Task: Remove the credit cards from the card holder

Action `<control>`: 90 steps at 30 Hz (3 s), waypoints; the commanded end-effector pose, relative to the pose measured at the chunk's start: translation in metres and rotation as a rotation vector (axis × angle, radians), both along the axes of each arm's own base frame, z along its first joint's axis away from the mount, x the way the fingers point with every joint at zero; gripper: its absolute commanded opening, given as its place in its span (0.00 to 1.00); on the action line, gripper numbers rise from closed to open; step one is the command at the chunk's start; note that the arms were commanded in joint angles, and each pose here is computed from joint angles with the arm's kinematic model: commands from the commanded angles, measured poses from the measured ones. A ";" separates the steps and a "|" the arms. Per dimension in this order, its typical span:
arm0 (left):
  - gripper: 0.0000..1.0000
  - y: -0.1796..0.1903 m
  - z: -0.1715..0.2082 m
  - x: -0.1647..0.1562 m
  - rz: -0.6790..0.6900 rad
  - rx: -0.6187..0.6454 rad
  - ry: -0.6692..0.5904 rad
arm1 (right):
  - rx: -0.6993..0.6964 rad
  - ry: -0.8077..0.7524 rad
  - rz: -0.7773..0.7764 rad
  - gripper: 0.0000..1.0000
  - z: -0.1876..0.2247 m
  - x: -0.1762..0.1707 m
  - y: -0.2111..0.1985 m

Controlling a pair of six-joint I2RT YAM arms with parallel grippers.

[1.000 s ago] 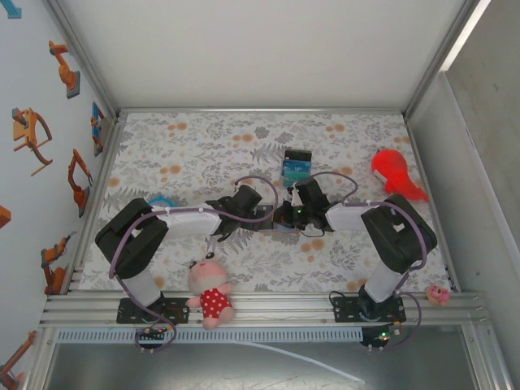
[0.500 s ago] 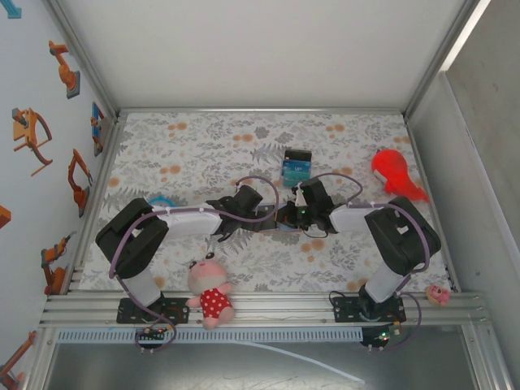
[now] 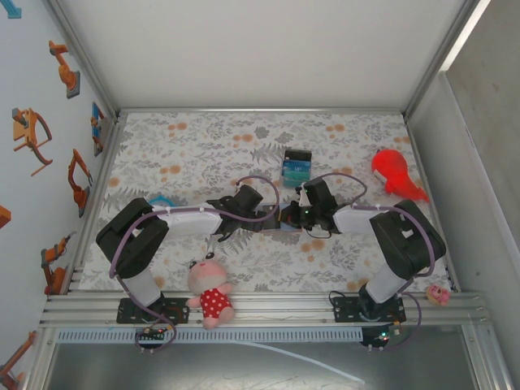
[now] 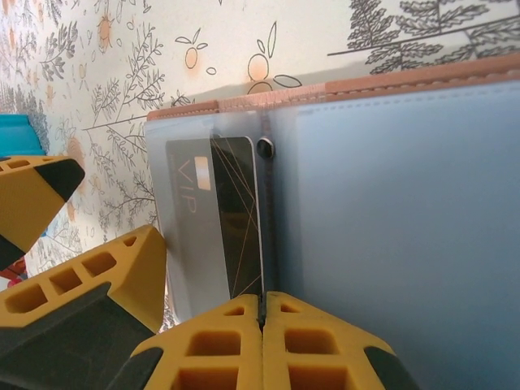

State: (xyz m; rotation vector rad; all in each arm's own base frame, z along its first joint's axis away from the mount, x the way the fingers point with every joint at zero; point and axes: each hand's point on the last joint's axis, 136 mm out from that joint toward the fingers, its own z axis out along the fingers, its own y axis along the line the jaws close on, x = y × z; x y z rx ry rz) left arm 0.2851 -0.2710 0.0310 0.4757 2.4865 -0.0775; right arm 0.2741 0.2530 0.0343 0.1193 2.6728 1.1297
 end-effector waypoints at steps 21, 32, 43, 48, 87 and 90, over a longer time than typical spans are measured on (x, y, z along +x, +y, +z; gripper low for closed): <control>0.97 -0.023 0.022 0.007 -0.116 0.000 -0.013 | -0.079 -0.031 0.012 0.00 0.010 0.001 -0.012; 0.97 -0.031 -0.002 0.005 -0.144 0.044 0.047 | -0.080 -0.029 0.010 0.00 0.009 -0.002 -0.014; 0.97 -0.024 -0.011 0.002 -0.126 0.077 0.070 | -0.062 -0.046 -0.007 0.00 0.015 -0.004 -0.021; 0.97 -0.024 -0.013 0.001 -0.126 0.073 0.078 | 0.017 -0.067 -0.004 0.01 0.022 -0.003 -0.012; 0.97 -0.022 0.003 -0.003 -0.106 0.026 0.069 | -0.182 -0.200 0.128 0.00 0.052 0.004 -0.027; 0.97 -0.023 0.014 -0.001 -0.108 0.013 0.050 | -0.258 -0.253 0.158 0.00 0.068 0.008 -0.036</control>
